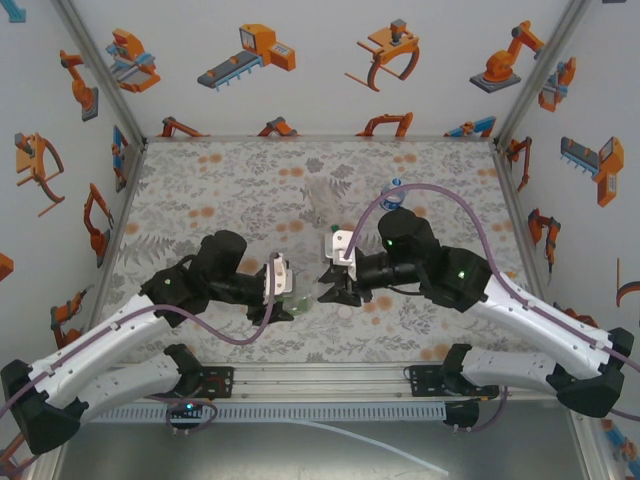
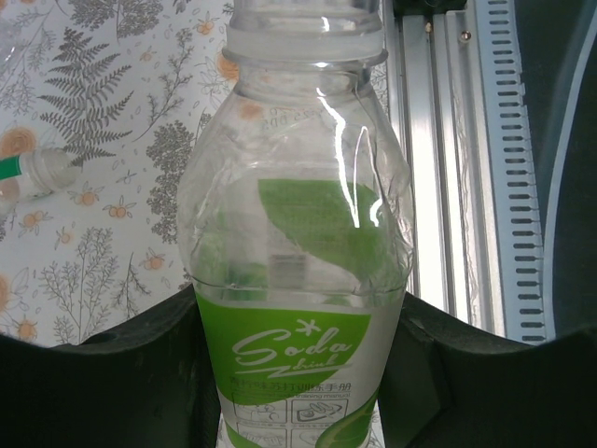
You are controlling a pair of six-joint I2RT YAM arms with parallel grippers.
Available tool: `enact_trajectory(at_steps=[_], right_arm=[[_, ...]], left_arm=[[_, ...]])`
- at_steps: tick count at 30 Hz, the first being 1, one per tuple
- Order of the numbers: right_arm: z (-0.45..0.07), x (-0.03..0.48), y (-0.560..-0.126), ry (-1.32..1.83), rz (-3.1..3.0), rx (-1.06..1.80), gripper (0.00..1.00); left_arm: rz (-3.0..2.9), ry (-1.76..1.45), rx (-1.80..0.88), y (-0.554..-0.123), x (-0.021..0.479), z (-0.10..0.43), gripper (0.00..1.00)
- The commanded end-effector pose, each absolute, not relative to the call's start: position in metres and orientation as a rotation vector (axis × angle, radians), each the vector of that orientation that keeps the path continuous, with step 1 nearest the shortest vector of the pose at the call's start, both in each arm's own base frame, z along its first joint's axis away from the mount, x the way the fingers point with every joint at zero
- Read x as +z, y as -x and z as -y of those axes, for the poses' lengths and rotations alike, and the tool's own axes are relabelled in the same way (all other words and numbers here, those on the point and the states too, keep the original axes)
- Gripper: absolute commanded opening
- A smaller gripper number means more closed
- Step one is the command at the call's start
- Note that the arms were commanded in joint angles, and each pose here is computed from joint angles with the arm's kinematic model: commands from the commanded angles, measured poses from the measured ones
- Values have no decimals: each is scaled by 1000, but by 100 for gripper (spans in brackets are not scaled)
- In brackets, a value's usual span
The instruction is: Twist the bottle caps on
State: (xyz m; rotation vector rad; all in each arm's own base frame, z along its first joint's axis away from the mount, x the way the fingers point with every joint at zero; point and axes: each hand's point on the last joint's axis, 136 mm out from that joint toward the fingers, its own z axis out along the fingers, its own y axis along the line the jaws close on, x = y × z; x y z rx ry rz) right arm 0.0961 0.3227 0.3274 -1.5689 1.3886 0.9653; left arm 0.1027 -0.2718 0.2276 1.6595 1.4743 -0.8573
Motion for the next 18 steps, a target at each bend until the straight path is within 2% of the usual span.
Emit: enact_trajectory(at_steps=[1,18], right_arm=[[-326,328,-92,1616,-1345,947,0],[-319,328,-84,1688,-1234,891,0]], left_arm=[[-1314,-1651,-915,-95,264,282,0],[-1215,-1683,-961,-82,273,281,0]])
